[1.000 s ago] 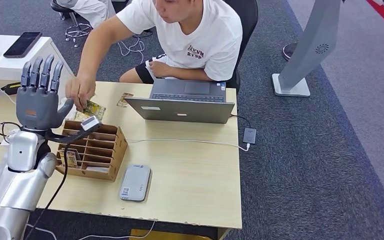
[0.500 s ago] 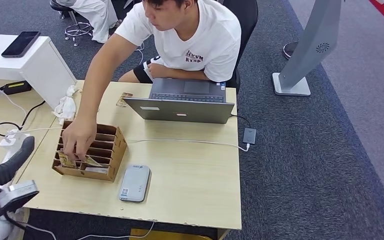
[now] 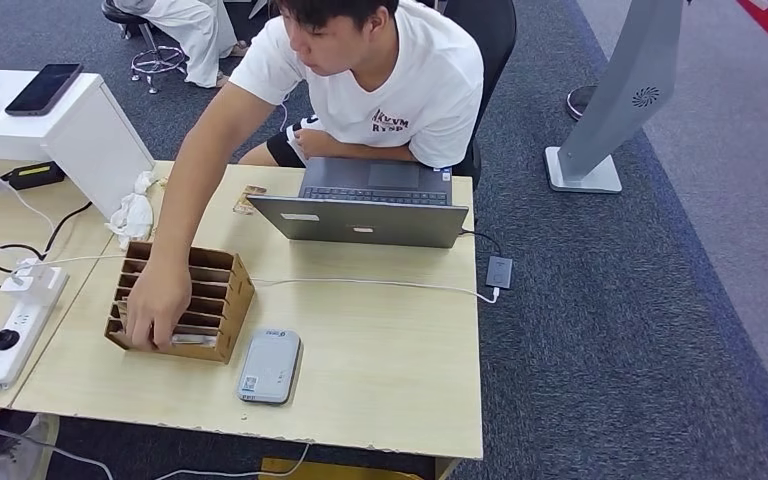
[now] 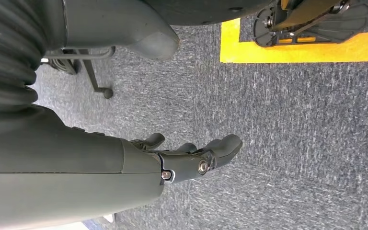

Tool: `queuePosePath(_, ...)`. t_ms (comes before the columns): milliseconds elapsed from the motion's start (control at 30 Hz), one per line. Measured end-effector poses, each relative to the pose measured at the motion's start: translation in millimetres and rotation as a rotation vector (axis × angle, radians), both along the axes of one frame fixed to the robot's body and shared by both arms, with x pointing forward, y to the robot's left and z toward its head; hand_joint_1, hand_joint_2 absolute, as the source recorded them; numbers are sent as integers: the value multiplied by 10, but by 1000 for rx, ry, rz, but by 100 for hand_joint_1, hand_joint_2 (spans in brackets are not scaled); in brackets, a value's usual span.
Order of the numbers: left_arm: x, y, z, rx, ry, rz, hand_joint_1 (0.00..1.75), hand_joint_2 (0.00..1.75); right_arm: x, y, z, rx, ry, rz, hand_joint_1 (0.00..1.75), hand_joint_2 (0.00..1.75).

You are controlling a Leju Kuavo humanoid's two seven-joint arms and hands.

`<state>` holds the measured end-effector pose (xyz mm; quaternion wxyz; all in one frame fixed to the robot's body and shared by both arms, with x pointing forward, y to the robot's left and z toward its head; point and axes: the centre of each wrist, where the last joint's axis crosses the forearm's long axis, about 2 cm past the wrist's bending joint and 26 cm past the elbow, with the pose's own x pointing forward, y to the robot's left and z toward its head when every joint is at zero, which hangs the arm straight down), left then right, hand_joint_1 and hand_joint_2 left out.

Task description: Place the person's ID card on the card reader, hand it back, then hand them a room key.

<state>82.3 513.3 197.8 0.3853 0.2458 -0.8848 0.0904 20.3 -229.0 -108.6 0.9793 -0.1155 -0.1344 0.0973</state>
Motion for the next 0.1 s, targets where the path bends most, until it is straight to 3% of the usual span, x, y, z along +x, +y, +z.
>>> queuePosePath(100, -232, 110, -179, -167, 5, 88, 0, 175, -4, 17, 2, -2, 1, -13, 0, 175)
